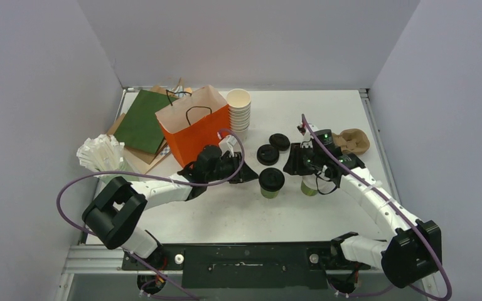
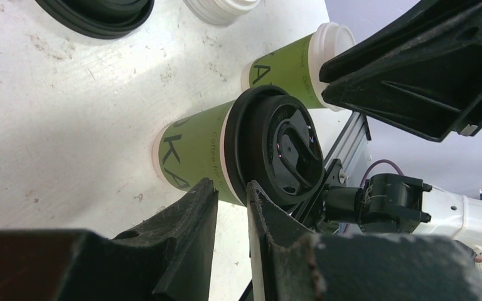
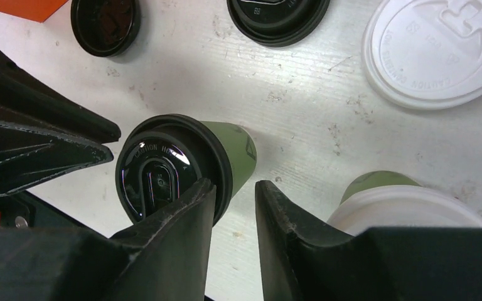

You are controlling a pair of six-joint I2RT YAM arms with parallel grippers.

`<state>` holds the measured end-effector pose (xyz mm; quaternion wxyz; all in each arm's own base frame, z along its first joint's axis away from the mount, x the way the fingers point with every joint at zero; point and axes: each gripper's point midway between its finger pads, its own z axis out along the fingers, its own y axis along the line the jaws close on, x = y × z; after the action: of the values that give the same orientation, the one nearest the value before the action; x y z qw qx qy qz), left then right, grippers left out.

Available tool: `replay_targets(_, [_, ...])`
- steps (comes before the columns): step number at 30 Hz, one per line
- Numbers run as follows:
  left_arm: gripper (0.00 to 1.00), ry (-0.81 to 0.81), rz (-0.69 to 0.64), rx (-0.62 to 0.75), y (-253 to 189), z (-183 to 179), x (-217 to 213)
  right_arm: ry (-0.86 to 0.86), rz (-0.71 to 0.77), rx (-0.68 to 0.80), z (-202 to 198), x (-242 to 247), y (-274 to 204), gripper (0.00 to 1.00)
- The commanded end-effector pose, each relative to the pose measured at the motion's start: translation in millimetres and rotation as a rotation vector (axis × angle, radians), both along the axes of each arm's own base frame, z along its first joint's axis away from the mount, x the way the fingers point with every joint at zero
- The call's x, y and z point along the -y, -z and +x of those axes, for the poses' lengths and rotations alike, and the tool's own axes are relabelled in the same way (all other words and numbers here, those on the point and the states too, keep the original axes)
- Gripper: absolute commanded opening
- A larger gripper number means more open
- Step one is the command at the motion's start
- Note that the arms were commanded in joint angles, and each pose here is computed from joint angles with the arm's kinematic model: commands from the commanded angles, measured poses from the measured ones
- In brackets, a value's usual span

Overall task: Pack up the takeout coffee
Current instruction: Close the cup lid on the coffee cup.

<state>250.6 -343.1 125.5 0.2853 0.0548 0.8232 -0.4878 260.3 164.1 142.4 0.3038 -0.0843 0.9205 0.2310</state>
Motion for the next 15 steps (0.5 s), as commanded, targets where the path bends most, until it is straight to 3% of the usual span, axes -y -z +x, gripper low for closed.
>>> replay_targets(1, [0.23,0.015,-0.025,0.050,-20,3,8,0.017,0.050,0.029,7,-3,-4,0.30])
replay_targets(6, [0.23,0.024,-0.017,0.042,-16,3,11,0.029,0.036,0.007,7,0,7,0.19])
replay_targets(15, [0.23,0.068,-0.039,0.023,-13,1,22,0.008,-0.004,-0.008,3,5,20,0.16])
